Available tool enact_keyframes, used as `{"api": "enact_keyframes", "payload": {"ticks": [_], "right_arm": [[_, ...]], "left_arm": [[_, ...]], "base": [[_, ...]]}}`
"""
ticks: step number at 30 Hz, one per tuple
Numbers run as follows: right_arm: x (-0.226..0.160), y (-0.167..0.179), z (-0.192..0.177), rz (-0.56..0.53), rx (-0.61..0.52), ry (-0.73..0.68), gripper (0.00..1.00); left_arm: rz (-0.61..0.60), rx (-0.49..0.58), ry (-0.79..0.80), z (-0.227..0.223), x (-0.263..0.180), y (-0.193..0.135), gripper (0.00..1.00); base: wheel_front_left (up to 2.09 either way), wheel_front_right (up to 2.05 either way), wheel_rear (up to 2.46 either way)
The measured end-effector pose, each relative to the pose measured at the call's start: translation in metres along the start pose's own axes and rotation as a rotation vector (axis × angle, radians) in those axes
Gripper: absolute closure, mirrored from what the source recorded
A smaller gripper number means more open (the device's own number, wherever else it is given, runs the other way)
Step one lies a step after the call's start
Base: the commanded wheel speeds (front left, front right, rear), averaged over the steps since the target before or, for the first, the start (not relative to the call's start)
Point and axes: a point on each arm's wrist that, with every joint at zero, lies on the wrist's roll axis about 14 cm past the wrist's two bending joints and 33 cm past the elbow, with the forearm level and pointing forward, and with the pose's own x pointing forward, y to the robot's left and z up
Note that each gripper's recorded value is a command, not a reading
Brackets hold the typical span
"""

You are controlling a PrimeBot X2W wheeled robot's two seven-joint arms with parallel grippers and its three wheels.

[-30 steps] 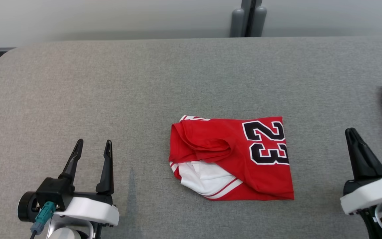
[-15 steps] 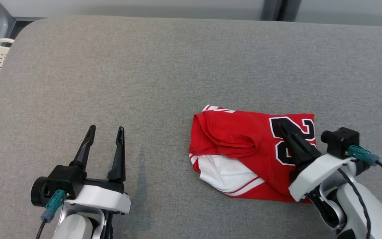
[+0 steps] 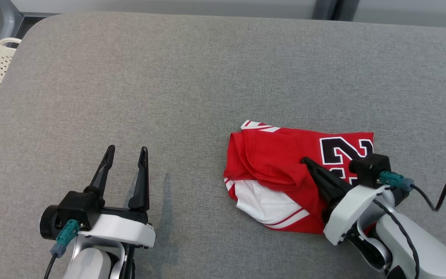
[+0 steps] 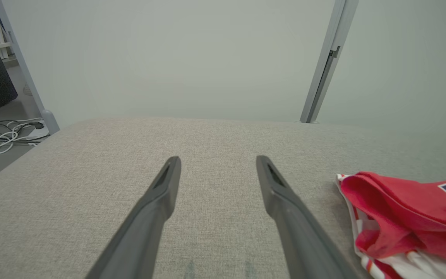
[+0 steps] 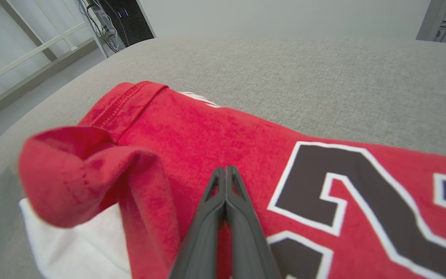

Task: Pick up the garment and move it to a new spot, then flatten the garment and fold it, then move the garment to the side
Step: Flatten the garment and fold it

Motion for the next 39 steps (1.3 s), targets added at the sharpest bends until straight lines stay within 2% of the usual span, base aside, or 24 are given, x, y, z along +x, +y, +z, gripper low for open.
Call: {"api": "enact_keyframes", "payload": {"ticks": [16,21,26,27,28,29,35,39], "right_arm": [[-0.012,0.060,-0.012,0.172,0.021,0.042,1.00],[-0.018,0.054,0.010,0.122,0.063,-0.064,1.00],[-0.037,0.012,0.041,-0.048,0.110,-0.221,1.00],[-0.043,0.001,0.046,-0.091,0.117,-0.252,0.69],[-0.050,-0.010,0.051,-0.135,0.118,-0.278,0.32],[-0.058,-0.020,0.055,-0.176,0.119,-0.303,0.00],[-0.109,-0.063,0.075,-0.390,0.090,-0.426,0.00],[-0.139,-0.075,0.084,-0.484,0.030,-0.463,0.00]], "left_arm": [[-0.027,0.000,-0.008,0.001,0.004,-0.008,0.00],[-0.042,0.005,-0.014,0.003,0.002,-0.012,0.00],[-0.062,0.012,-0.024,0.007,-0.002,-0.016,0.00],[-0.066,0.014,-0.026,0.008,-0.003,-0.017,0.00],[-0.068,0.016,-0.024,0.008,-0.004,-0.017,0.00],[-0.070,0.018,-0.022,0.008,-0.005,-0.017,0.00],[-0.083,0.031,-0.038,0.018,-0.009,-0.019,0.00],[-0.073,0.037,-0.056,0.025,-0.014,-0.015,0.00]], "base": [[0.00,0.00,0.00],[0.00,0.00,0.00],[0.00,0.00,0.00],[0.00,0.00,0.00],[0.00,0.00,0.00],[0.00,0.00,0.00],[0.00,0.00,0.00],[0.00,0.00,0.00]]}}
